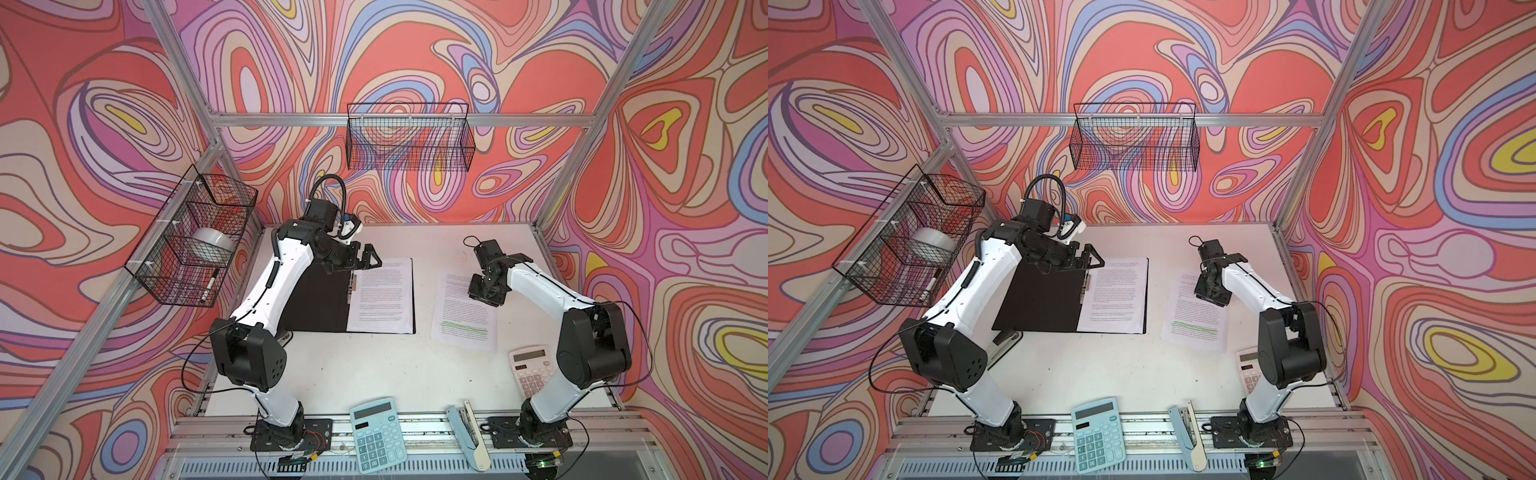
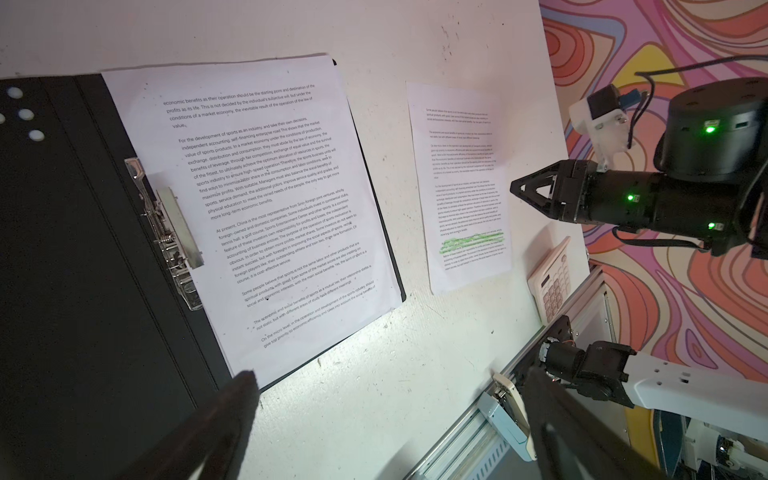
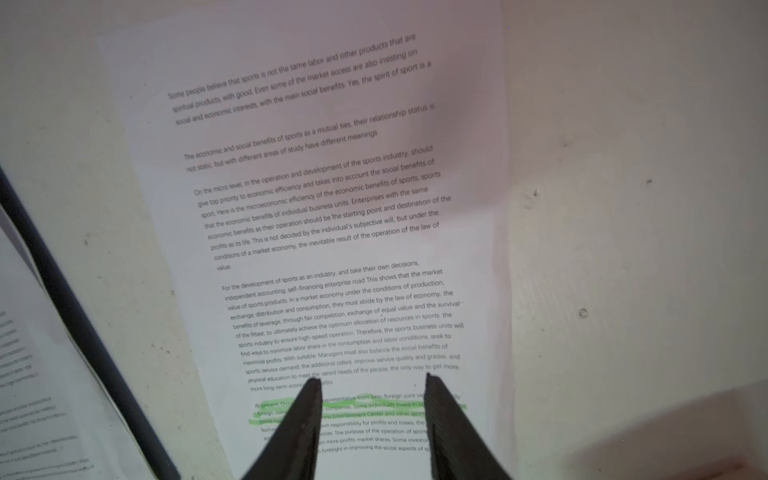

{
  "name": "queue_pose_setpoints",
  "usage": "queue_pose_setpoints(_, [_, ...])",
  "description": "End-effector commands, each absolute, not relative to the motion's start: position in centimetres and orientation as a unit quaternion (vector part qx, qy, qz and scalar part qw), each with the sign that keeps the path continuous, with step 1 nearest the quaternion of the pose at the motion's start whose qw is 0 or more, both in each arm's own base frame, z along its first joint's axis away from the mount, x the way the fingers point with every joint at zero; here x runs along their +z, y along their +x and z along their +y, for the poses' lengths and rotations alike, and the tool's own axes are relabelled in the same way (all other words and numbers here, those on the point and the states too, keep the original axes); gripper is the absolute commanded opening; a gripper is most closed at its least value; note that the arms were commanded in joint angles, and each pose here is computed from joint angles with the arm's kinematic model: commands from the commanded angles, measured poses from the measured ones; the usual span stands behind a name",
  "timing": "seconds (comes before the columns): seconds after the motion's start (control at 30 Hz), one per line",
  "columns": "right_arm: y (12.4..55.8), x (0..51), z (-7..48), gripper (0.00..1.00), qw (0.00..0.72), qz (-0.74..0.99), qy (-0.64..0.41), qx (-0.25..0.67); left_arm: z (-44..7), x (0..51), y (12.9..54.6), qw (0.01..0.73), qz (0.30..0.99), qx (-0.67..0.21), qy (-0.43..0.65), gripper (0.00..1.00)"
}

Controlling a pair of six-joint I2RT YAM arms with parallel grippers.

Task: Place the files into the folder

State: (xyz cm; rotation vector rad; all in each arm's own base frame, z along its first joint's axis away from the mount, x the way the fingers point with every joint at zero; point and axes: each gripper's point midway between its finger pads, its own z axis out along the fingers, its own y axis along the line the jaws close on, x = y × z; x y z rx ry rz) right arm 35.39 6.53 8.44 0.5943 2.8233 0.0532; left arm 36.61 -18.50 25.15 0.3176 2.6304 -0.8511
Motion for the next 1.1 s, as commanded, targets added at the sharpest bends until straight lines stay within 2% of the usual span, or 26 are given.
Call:
queue_pose_setpoints(0.0, [34.7,7.9,4.8,0.44,0.132,0.967,0.217,-0.007,-18.9,24.0,36.1,0.160,0.933,-0.298,0.124,1.00])
queue_pose_setpoints(0.4, [33.3,4.9,2.4,0.47,0.104,0.958,0.266,0.033,-19.4,22.9,36.0,0.147,0.935,-0.296,0.128,1.00])
queue_pose_setpoints(1.07, [32.6,1.4,1.7,0.47,0.065,0.961,0.265,0.038,-19.5,22.4,35.9,0.138,0.938,-0.293,0.124,1.00])
